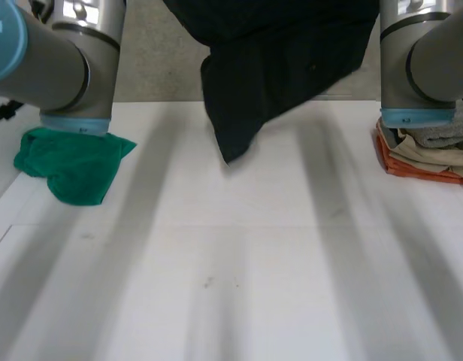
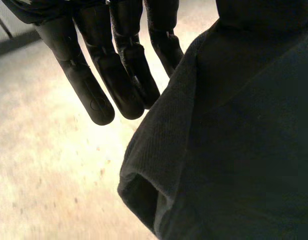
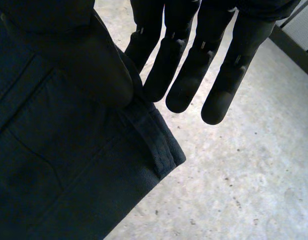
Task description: Fold the laundry.
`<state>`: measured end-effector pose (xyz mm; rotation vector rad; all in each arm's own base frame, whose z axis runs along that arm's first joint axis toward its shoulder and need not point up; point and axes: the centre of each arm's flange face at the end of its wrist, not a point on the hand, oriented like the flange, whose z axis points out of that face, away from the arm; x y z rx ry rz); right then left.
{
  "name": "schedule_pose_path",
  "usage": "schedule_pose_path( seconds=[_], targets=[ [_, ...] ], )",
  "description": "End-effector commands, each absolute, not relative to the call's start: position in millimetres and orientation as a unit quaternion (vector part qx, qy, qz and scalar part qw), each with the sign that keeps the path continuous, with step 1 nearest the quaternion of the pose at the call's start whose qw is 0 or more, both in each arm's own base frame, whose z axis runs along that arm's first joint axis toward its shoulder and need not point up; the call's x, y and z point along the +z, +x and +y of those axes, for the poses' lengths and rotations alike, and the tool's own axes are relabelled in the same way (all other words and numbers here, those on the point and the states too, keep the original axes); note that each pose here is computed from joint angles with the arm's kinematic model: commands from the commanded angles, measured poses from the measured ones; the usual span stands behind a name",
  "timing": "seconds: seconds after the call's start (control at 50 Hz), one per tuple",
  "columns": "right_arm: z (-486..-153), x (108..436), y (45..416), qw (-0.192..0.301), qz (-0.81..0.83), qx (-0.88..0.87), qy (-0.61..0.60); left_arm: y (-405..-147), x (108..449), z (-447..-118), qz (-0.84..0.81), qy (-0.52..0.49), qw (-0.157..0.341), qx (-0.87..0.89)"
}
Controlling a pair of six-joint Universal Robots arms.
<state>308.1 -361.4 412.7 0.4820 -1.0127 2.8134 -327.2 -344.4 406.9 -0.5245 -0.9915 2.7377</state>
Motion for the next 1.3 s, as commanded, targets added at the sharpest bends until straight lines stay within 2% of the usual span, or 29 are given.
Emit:
schedule_pose_path(
  seconds=[0.02, 0.08, 0.16, 0.18, 0.22, 0.28, 0.36, 0.5, 0.58, 0.64, 0.68, 0.72, 0.86, 0.94, 1.1, 1.16, 1.18, 1.22, 1.26, 1.3],
  targets=[
    [-374.0, 354.3, 313.9, 0.052, -0.405, 0.89, 0.201, -327.3, 349.3, -338.4, -0.425, -0.208, 0.095, 0.876],
    [-377.2, 316.6, 316.2, 0.05, -0.446, 0.864, 0.227, -327.1, 329.1, -335.9, -0.454, -0.219, 0.093, 0.859],
    [-375.4, 251.5, 318.3, 0.042, -0.519, 0.805, 0.286, -324.9, 278.6, -324.0, -0.528, -0.252, 0.093, 0.805],
    [-373.5, 238.3, 318.5, 0.038, -0.535, 0.789, 0.3, -323.7, 257.2, -314.8, -0.562, -0.268, 0.093, 0.777],
    [-364.9, 200.0, 315.7, 0.031, -0.584, 0.736, 0.341, -322.2, 238.1, -303.6, -0.593, -0.285, 0.094, 0.747],
    [-348.4, 168.8, 307.1, 0.029, -0.636, 0.669, 0.384, -319.8, 204.9, -276.5, -0.645, -0.322, 0.094, 0.687],
    [-321.3, 147.1, 295.1, 0.031, -0.682, 0.591, 0.428, -312.4, 194.1, -237.0, -0.683, -0.37, 0.088, 0.624],
    [-274.2, 159.6, 272.6, 0.046, -0.711, 0.504, 0.488, -281.2, 205.3, -173.9, -0.727, -0.432, 0.07, 0.53],
    [-230.7, 192.1, 252.3, 0.067, -0.707, 0.459, 0.535, -262.6, 211.3, -134.4, -0.749, -0.481, 0.063, 0.451],
    [-204.4, 202.1, 240.9, 0.074, -0.7, 0.424, 0.57, -251.0, 214.2, -96.2, -0.759, -0.533, 0.068, 0.368],
    [-181.9, 206.5, 231.0, 0.078, -0.691, 0.396, 0.599, -247.6, 214.7, -78.1, -0.758, -0.559, 0.075, 0.328],
    [-174.5, 206.2, 226.9, 0.08, -0.689, 0.386, 0.609, -247.6, 215.1, -67.6, -0.752, -0.575, 0.082, 0.312],
    [-168.6, 194.6, 223.4, 0.082, -0.689, 0.376, 0.614, -260.5, 212.9, -89.5, -0.731, -0.554, 0.082, 0.391],
    [-173.9, 191.9, 226.4, 0.087, -0.683, 0.391, 0.611, -267.9, 210.9, -126.3, -0.719, -0.514, 0.069, 0.463],
    [-202.4, 177.1, 242.2, 0.086, -0.68, 0.441, 0.579, -274.7, 193.4, -178.1, -0.727, -0.478, 0.05, 0.491],
    [-221.4, 169.2, 251.0, 0.081, -0.687, 0.459, 0.558, -281.4, 187.6, -197.1, -0.723, -0.47, 0.047, 0.504],
    [-227.9, 169.2, 253.9, 0.08, -0.687, 0.467, 0.552, -286.4, 186.7, -213.5, -0.716, -0.46, 0.043, 0.523],
    [-252.9, 175.9, 265.2, 0.083, -0.679, 0.501, 0.53, -292.1, 191.7, -231.0, -0.702, -0.449, 0.039, 0.552],
    [-274.0, 189.1, 273.1, 0.09, -0.671, 0.537, 0.503, -306.3, 212.2, -259.6, -0.661, -0.428, 0.034, 0.616],
    [-307.7, 225.2, 285.0, 0.102, -0.648, 0.61, 0.444, -318.7, 236.1, -279.2, -0.621, -0.406, 0.035, 0.67]
  ],
)
